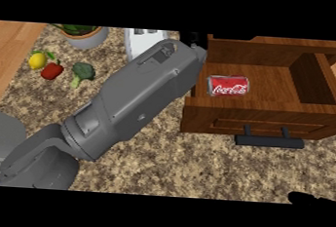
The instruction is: Pick up the can, place it into the drawer and close the drawer
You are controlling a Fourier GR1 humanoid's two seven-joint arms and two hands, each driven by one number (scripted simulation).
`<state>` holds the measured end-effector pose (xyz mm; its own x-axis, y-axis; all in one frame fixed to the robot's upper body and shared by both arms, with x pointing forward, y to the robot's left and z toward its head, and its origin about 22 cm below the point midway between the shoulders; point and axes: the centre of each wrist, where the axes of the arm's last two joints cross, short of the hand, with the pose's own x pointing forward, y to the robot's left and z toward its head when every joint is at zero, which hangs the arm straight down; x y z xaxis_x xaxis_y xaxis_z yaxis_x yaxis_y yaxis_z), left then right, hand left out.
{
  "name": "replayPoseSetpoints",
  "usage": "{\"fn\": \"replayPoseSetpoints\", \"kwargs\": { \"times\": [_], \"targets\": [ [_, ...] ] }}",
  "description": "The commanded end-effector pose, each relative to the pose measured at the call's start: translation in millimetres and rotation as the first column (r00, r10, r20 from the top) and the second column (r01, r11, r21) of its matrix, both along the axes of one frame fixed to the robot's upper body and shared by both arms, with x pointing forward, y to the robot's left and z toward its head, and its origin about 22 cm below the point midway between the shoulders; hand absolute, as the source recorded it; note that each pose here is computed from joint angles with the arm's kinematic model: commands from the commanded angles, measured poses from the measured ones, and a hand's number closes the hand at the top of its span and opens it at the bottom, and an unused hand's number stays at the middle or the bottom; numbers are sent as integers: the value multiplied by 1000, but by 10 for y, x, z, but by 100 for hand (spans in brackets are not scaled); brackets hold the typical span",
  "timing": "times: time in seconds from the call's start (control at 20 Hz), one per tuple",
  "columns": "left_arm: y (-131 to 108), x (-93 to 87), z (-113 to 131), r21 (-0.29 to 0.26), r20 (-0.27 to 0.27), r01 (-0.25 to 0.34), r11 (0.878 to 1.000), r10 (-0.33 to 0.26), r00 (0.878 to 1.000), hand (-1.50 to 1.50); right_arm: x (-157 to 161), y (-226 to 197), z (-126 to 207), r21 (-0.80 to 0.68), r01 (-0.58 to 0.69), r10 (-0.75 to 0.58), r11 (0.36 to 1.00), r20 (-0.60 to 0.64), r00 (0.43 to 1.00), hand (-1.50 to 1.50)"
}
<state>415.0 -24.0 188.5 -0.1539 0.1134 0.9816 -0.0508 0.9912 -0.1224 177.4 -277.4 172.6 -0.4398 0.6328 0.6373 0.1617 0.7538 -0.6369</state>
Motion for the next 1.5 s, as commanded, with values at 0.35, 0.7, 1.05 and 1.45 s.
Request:
{"fn": "replayPoseSetpoints", "kwargs": {
  "times": [0.35, 0.7, 1.05, 1.45],
  "targets": [
    [271, 74, 32, 26, -12, -32, 999, 32, 999, -150, 874, 474, -281, -243, 23, -16, 970, 30, 999, -150],
    [319, 60, 79, 40, -14, -54, 998, 55, 998, -150, 1409, 773, -569, -450, 1, -4, 893, -6, 1000, -150],
    [676, 68, 77, 41, -17, -72, 997, 73, 997, -150, 1870, 857, -861, -534, 87, -111, 841, -13, 994, -150],
    [1060, 53, 181, 50, -15, -95, 994, 96, 995, -150, 2141, 1051, -1302, -606, 143, -177, 782, 3, 984, -150]
  ]
}}
